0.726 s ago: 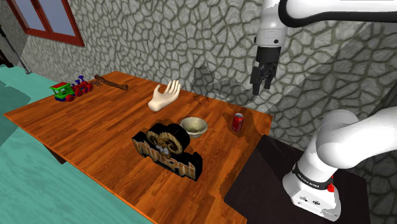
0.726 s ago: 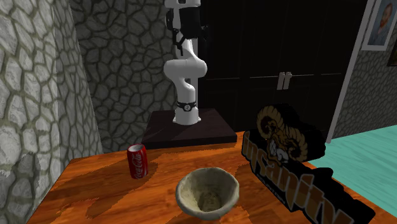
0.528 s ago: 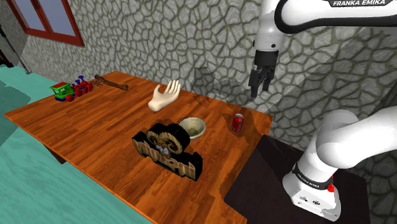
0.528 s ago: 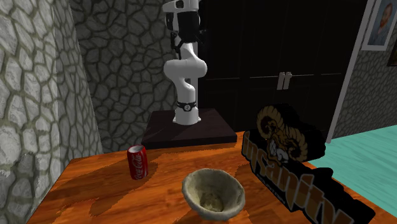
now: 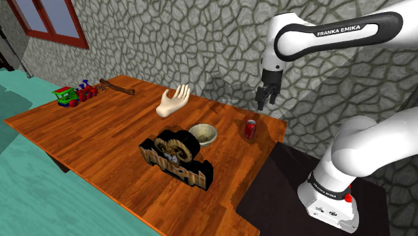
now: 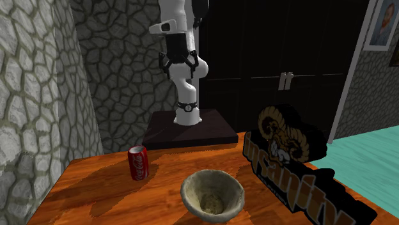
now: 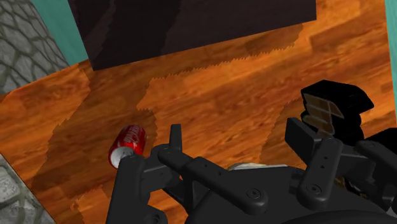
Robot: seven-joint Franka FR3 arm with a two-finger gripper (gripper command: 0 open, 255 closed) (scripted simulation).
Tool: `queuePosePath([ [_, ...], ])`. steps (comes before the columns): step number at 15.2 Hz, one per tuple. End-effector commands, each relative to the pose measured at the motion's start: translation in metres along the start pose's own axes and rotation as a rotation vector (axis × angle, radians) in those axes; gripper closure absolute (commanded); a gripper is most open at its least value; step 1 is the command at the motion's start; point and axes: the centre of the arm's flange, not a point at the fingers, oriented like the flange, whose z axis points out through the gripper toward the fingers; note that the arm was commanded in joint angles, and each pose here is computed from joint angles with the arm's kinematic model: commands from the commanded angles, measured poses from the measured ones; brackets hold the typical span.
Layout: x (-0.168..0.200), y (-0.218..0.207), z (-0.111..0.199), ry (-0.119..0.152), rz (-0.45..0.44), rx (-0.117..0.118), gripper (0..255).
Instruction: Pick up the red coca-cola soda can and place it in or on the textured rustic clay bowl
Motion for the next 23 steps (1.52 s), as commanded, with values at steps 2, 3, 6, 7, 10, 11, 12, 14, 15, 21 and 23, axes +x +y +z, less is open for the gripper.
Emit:
queuePosePath([
  [2,0.019,0.018,0.030,0.015,0.010,-0.008,0],
  [3,0.025,0.024,0.039,0.019,0.014,-0.010,0],
  [6,0.043,0.044,0.066,0.032,0.025,-0.018,0],
  [7,0.049,0.051,0.075,0.037,0.029,-0.020,0],
  [10,0.067,0.071,0.101,0.050,0.040,-0.027,0],
  [11,0.073,0.078,0.110,0.054,0.044,-0.030,0],
  [12,0.079,0.085,0.119,0.058,0.047,-0.032,0],
  [14,0.092,0.099,0.136,0.067,0.055,-0.037,0],
  [15,0.098,0.106,0.145,0.071,0.058,-0.039,0],
  [21,0.135,0.149,0.195,0.097,0.080,-0.054,0],
  [23,0.143,0.158,0.205,0.103,0.085,-0.057,0],
])
